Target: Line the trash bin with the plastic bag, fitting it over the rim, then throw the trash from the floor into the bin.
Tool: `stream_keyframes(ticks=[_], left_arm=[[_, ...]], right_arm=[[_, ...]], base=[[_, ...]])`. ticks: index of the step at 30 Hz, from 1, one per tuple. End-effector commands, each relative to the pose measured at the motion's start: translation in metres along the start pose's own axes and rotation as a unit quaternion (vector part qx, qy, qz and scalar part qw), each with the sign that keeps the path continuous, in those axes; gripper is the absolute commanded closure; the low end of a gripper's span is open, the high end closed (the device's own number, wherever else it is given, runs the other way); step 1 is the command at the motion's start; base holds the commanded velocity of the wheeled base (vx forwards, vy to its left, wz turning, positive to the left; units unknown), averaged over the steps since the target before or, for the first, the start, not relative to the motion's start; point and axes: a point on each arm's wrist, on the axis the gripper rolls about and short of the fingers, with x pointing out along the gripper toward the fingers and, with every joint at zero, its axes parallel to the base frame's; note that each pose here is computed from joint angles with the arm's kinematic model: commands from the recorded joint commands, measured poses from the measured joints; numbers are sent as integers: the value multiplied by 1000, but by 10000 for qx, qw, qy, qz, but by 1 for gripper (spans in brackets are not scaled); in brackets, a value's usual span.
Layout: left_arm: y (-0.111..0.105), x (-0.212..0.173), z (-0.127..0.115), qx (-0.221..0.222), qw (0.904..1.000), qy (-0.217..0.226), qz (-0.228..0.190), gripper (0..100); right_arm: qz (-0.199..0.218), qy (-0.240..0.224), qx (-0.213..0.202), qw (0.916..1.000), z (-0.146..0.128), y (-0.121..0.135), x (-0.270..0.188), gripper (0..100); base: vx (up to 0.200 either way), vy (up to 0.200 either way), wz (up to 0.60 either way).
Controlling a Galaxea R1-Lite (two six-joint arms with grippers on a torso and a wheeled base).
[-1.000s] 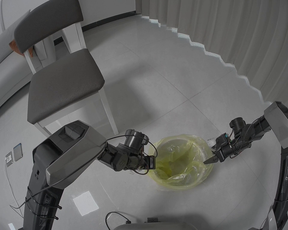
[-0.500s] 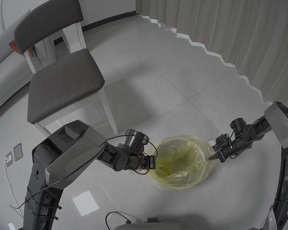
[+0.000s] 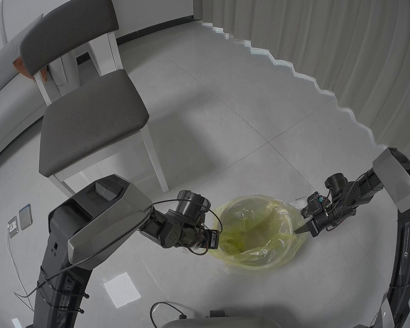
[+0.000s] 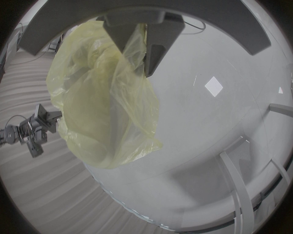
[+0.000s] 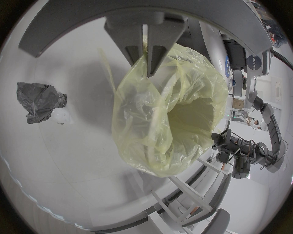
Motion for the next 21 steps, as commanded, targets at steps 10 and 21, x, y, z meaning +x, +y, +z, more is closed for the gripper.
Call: stream_keyframes(ticks=[10,21], left_arm=[[10,4,14,-111,9999,82,-26,100],[6,10,31,-157,9988,424,-209,100]], right_arm=[[94,104,-20,9999,-2,-7,24,100],[125,134,-21,9998,-3,-9,33,100]], base=[[0,0,0],[0,0,0]])
